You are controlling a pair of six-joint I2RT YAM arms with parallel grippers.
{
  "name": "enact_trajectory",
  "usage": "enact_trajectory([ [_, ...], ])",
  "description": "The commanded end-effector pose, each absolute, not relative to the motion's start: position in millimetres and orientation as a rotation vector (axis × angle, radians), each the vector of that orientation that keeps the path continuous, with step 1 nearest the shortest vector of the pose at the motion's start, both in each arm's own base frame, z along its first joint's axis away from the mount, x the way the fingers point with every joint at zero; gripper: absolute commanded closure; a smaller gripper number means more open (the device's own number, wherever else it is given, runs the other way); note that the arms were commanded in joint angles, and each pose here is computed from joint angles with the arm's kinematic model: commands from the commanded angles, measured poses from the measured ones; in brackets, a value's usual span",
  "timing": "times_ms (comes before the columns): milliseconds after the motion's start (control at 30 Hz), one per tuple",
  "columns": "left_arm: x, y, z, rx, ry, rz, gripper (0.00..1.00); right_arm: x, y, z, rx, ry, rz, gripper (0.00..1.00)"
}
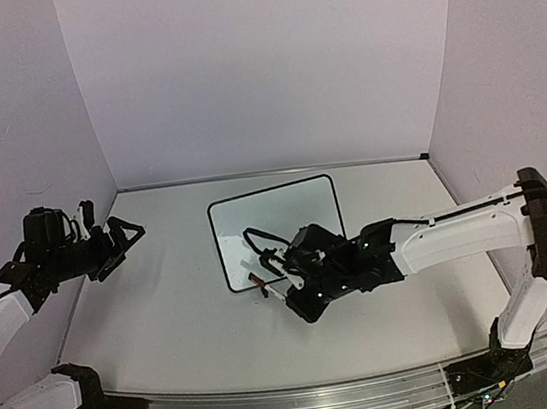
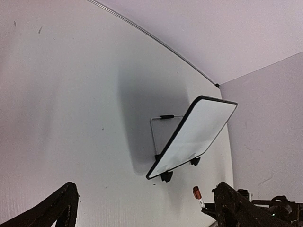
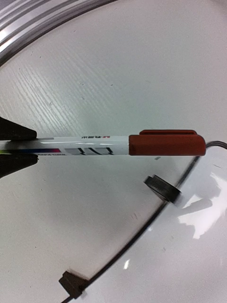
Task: Write a sentence on the whiteboard
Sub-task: Pick up the whiteboard marker from the center of the board, then pass from the right arm to the left
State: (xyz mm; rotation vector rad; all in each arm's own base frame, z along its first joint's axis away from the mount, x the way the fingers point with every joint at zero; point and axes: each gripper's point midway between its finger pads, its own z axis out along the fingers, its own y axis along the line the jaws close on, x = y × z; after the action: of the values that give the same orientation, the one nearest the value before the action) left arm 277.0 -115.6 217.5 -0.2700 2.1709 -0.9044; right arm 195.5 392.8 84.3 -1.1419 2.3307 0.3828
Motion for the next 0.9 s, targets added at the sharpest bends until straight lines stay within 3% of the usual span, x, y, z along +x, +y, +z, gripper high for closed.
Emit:
enact_trajectory([
  [0,275.3,-140.2,251.9,-0.265,2.024,-1.154,0.01,215.1,405.8,131.0,-0.855,2.263,0.492,1.00],
  [200,278.0,-165.5,275.2,-0.161,1.976,-1.214,0.01,225.5,437.2,152.1,-0.718,2.215,0.651,1.00],
  [667,273.1,-286.8,257.2,0.149,2.066,-1.334,0.00,234.3,461.3,173.0,-0.678,2.135,0.743,1.00],
  [867,273.5,-309.3,244.5,0.206,2.116,-1.334,0.01,232.8,464.6,181.1,-0.651,2.095,0.808,1.00],
])
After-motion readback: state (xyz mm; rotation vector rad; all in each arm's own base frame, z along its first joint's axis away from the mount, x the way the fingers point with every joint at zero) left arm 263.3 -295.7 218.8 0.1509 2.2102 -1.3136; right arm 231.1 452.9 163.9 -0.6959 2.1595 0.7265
